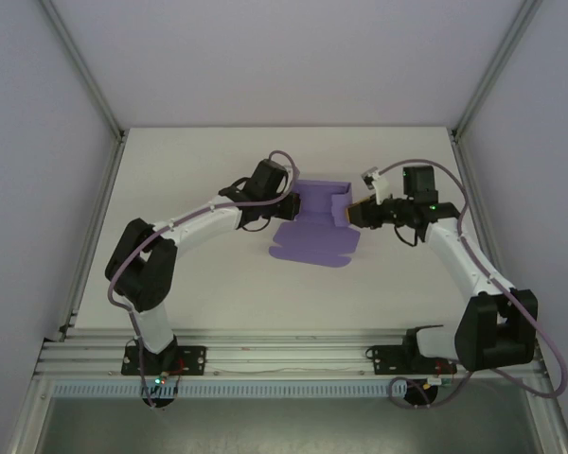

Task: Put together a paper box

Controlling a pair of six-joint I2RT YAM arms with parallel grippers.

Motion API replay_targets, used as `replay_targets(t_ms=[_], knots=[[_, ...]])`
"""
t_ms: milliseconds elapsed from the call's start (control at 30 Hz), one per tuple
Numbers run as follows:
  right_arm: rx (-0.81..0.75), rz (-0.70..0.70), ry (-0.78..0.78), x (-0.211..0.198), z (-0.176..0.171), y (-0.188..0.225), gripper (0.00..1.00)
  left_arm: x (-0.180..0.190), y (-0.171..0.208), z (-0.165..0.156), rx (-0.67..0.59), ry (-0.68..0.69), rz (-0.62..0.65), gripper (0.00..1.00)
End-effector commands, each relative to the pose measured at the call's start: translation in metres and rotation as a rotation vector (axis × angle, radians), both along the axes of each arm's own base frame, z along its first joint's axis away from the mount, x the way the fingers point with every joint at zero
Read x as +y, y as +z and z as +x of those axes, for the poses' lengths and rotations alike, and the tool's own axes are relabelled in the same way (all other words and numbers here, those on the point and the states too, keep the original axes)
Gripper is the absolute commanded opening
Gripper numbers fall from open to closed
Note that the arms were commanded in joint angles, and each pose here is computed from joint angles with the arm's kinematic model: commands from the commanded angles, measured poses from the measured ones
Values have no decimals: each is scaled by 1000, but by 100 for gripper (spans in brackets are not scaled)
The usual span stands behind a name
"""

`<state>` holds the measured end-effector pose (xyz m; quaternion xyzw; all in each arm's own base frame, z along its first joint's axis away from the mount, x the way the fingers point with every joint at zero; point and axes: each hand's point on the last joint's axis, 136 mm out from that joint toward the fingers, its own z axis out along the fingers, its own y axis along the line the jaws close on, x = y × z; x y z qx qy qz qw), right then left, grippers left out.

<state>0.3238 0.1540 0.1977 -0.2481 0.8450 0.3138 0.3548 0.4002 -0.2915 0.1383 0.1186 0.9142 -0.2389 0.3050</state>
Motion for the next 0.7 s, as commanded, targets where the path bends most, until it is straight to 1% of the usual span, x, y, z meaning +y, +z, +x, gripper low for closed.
replay_targets(t_ms=[0, 67, 200, 267, 367, 400, 467, 500, 533, 600, 667], knots=[[-97, -30, -238, -15, 34, 22, 31, -10, 21, 3, -42, -37, -30, 0], [-102, -45, -282, -14, 37, 19, 31, -12, 22, 3, -43, -43, -35, 0], [-126, -181, -410, -20, 50, 8, 32, -16, 27, 1, -49, -56, -41, 0], [-115, -225, -447, -23, 56, 1, 37, -17, 28, 0, -53, -60, -39, 0], [-105, -247, -496, -26, 65, -5, 38, -16, 30, 0, -59, -55, -38, 0], [-105, -248, -507, -26, 68, -6, 32, -16, 30, -1, -63, -54, -37, 0], [-112, -238, -504, -24, 71, -6, 27, -15, 31, -2, -65, -54, -39, 0], [-113, -231, -504, -23, 72, -5, 19, -15, 32, -2, -66, -53, -38, 0], [-112, -227, -500, -22, 73, -5, 17, -15, 33, -2, -68, -53, -39, 0], [-118, -240, -529, -24, 75, -4, 15, -15, 33, -1, -71, -50, -36, 0], [-131, -276, -581, -31, 78, -4, 15, -14, 33, -1, -71, -46, -31, 0]])
